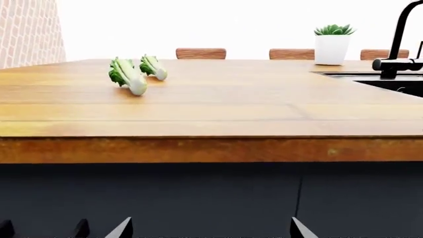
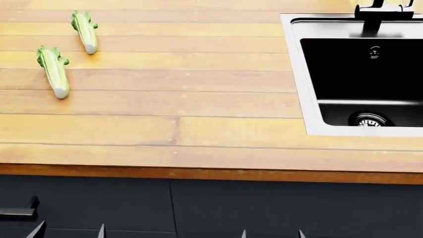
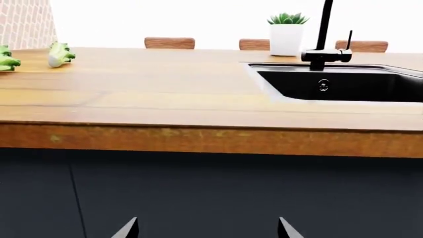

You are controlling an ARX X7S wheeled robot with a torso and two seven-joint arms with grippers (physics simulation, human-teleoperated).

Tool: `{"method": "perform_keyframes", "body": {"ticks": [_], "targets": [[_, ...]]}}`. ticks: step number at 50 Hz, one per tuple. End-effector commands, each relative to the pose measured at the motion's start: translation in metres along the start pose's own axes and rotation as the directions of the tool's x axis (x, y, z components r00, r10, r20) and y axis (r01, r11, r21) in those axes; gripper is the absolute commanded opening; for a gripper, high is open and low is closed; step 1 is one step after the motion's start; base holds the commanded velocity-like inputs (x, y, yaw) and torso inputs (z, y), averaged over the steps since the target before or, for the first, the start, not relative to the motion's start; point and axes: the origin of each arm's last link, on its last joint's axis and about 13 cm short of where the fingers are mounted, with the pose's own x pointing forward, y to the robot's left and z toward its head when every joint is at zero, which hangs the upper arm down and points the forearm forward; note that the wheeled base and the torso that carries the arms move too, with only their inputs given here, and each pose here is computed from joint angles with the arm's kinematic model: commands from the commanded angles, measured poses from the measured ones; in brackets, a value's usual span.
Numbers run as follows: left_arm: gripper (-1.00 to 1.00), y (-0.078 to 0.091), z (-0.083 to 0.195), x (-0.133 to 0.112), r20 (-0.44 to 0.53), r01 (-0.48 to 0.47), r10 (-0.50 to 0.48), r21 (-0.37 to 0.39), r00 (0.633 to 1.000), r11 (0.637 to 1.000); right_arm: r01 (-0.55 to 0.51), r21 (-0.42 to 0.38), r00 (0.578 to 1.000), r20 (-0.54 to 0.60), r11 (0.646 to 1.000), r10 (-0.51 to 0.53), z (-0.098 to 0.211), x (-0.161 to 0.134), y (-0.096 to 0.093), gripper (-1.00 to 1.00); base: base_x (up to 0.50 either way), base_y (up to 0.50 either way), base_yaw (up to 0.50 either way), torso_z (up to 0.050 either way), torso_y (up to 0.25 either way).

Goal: Place the celery and the celery on separate cutting boards.

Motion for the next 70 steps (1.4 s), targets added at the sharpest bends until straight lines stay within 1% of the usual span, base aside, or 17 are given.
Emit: {"method": "perform_keyframes", "body": {"ticks": [1, 8, 10, 11, 30, 31, 32, 33, 35, 37, 41, 42, 47, 49, 53, 60, 70], "targets": [[1.0, 0.002, 0.0, -0.003, -0.001, 0.003, -0.003, -0.001, 1.0, 1.0, -0.002, -0.001, 1.0, 0.001, 1.0, 0.002, 0.0, 0.0, 0.0, 1.0, 0.0, 0.0, 0.0, 0.05, 0.0], [1.0, 0.001, -0.002, 0.0, -0.012, -0.016, 0.016, 0.013, 1.0, 1.0, 0.0, -0.008, 1.0, -0.005, 1.0, 0.0, 0.0, 0.0, 0.0, 1.0, 0.0, 0.0, 0.0, 0.05, 0.0], [1.0, 0.002, -0.002, 0.0, -0.001, -0.014, 0.014, -0.033, 1.0, 0.999, 0.0, -0.012, 1.0, -0.005, 1.0, -0.001, 0.0, 0.0, 0.0, 1.0, 0.0, 0.08, 0.0, 0.0, 0.0], [1.0, 0.002, -0.003, -0.001, -0.013, -0.013, 0.013, 0.0, 1.0, 1.0, 0.0, -0.011, 1.0, -0.005, 1.0, 0.0, 0.0, 0.0, 0.0, 1.0, 0.0, 0.18, 0.0, 0.0, 0.0], [1.0, -0.002, 0.002, 0.001, -0.034, -0.033, 0.033, 0.006, 0.999, 0.999, 0.005, 0.025, 1.0, -0.001, 1.0, -0.005, 0.005, 0.001, 0.0, 1.0, 0.0, 0.43, 0.0, 0.0, 0.0], [1.0, -0.003, 0.012, -0.001, -0.04, -0.034, 0.032, -0.059, 0.999, 0.998, 0.01, 0.079, 1.0, 0.016, 0.997, -0.012, 0.016, 0.0, -0.001, 1.0, 0.0, 0.0, 0.0, 0.0, 0.0], [1.0, -0.002, 0.024, -0.002, -0.052, -0.028, 0.027, -0.02, 0.998, 0.999, 0.004, 0.091, 1.0, 0.018, 0.996, -0.006, 0.026, 0.0, -0.001, 1.0, 0.0, 0.0, 0.0, 0.0, 0.0], [1.0, -0.002, 0.036, -0.002, -0.069, -0.032, 0.025, -0.093, 0.997, 0.995, -0.004, 0.076, 0.999, 0.036, 0.997, 0.001, 0.036, -0.001, -0.001, 1.0, 0.0, 0.0, 0.0, 0.0, 0.0], [1.0, -0.001, 0.068, 0.001, -0.003, 0.004, -0.004, -0.078, 1.0, 0.997, 0.008, 0.059, 0.999, 0.051, 0.998, -0.011, 0.061, 0.002, -0.007, 1.0, 0.0, 0.0, 0.0, 0.0, 0.0], [1.0, 0.003, 0.087, 0.0, -0.003, 0.022, -0.022, -0.067, 1.0, 0.998, 0.02, -0.001, 0.996, 0.09, 1.0, -0.02, 0.087, 0.004, -0.015, 1.0, 0.0, 0.0, 0.0, 0.0, 0.0], [1.0, 0.009, 0.122, 0.005, -0.027, 0.062, -0.064, -0.057, 0.998, 0.996, 0.001, -0.019, 0.997, 0.08, 1.0, 0.0, 0.128, 0.007, -0.03, 1.0, 0.0, 0.0, 0.0, 0.0, 0.0], [1.0, 0.013, 0.142, 0.009, 0.021, 0.049, -0.049, -0.016, 0.999, 0.999, -0.001, -0.026, 0.995, 0.101, 1.0, 0.004, 0.142, 0.007, -0.033, 1.0, 0.0, 0.0, 0.0, 0.0, 0.0], [1.0, 0.021, 0.174, 0.023, -0.024, 0.05, -0.052, -0.066, 0.998, 0.997, -0.016, -0.04, 0.992, 0.126, 0.999, 0.021, 0.196, 0.02, -0.047, 1.0, 0.0, 0.0, 0.0, 0.0, 0.0], [1.0, 0.023, 0.182, 0.023, -0.044, 0.04, -0.044, -0.1, 0.998, 0.994, 0.0, -0.049, 0.99, 0.137, 0.999, 0.007, 0.206, 0.021, -0.051, 1.0, 0.0, 0.0, 0.0, 0.0, 0.0], [1.0, 0.03, 0.201, 0.03, -0.016, 0.01, -0.011, -0.065, 1.0, 0.998, -0.003, -0.077, 0.99, 0.139, 0.997, 0.014, 0.212, 0.023, -0.057, 1.0, 0.0, 0.0, 0.0, 0.0, 0.0], [1.0, 0.032, 0.206, 0.037, -0.018, -0.035, 0.034, -0.066, 0.999, 0.997, 0.005, -0.086, 0.989, 0.147, 0.996, 0.007, 0.215, 0.032, -0.065, 1.0, 0.18, 0.01, 0.0, 0.0, 0.0], [1.0, 0.029, 0.208, 0.045, -0.064, -0.005, 0.001, -0.063, 0.998, 0.998, -0.007, -0.08, 0.994, 0.111, 0.997, 0.015, 0.21, 0.034, -0.065, 1.0, 0.5, 0.03, 0.0, 0.0, 0.0]]}}
